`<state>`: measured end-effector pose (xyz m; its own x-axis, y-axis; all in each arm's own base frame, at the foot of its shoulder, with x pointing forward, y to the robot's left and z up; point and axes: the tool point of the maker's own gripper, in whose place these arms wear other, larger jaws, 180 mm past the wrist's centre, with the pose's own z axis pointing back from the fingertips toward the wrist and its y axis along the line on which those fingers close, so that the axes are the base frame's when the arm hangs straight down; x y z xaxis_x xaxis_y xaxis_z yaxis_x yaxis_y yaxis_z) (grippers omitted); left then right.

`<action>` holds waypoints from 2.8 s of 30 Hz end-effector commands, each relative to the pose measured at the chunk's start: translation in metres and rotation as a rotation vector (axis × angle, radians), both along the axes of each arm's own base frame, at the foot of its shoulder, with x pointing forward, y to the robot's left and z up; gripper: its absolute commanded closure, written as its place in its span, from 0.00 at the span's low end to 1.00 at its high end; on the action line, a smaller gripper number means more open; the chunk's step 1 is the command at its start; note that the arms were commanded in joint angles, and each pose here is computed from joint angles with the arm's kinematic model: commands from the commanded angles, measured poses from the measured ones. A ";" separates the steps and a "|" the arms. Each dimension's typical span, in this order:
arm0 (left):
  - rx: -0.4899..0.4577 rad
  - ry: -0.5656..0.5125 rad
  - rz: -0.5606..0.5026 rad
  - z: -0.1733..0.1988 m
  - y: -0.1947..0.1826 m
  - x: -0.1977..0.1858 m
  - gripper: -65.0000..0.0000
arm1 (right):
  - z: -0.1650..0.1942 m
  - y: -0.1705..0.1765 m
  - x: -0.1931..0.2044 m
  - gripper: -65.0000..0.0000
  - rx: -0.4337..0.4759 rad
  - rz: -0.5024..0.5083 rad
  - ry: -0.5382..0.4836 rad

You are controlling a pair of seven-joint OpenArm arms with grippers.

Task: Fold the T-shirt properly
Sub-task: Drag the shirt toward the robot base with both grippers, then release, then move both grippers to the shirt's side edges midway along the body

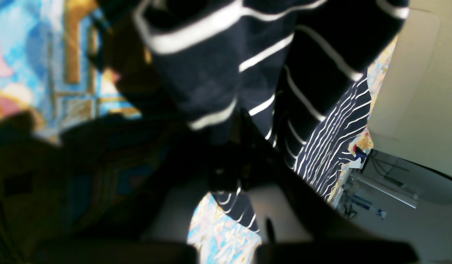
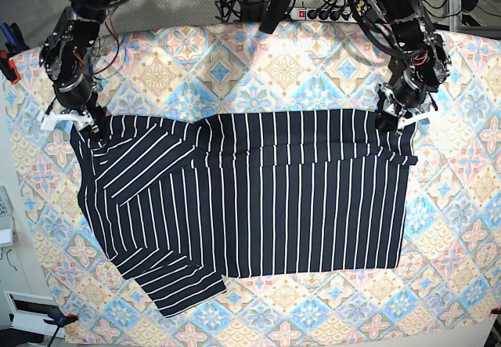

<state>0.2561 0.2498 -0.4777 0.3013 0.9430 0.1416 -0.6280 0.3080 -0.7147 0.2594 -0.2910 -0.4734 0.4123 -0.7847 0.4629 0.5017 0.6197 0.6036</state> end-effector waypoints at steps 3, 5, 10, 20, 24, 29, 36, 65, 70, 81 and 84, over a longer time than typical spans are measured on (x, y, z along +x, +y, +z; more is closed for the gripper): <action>0.015 -0.006 0.000 0.004 0.005 0.002 1.00 | 0.002 -0.002 0.003 0.79 -0.003 0.014 0.010; 0.014 -0.004 -0.001 0.004 0.005 0.001 1.00 | 0.003 -0.003 0.001 0.90 -0.006 0.011 0.008; -0.010 0.016 -0.037 0.004 0.000 -0.009 1.00 | -0.002 -0.017 -0.023 0.99 -0.035 0.019 0.058; 0.081 0.041 -0.065 0.018 0.012 -0.060 1.00 | 0.043 -0.039 -0.065 0.99 -0.227 0.068 0.044; 0.064 0.067 -0.050 0.017 0.024 -0.087 1.00 | 0.040 -0.040 -0.091 0.99 -0.249 0.086 0.093; 0.038 0.112 -0.035 0.012 0.028 -0.121 1.00 | 0.031 -0.041 -0.123 0.99 -0.252 0.092 0.161; 0.031 0.153 -0.030 0.008 0.030 -0.145 1.00 | 0.031 -0.051 -0.138 0.99 -0.263 0.059 0.184; -0.012 0.211 0.051 0.025 0.066 -0.190 0.64 | 0.052 -0.098 -0.161 0.72 -0.322 -0.089 0.183; -0.001 0.138 0.044 0.039 0.069 -0.166 0.65 | 0.070 -0.102 -0.145 0.72 -0.364 -0.086 0.129; 0.173 -0.089 -0.055 0.112 0.070 -0.091 0.65 | 0.130 -0.047 -0.048 0.72 -0.471 0.179 -0.087; 0.215 -0.108 -0.069 0.121 0.078 -0.076 0.65 | 0.130 -0.028 -0.027 0.73 -0.456 0.242 -0.120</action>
<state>0.1779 0.3194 -0.3668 0.3431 0.8779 0.3340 -0.5370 0.4751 -0.6971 0.2244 -0.3144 -0.3585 0.5205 -0.3991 0.7549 0.2767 0.9152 0.2931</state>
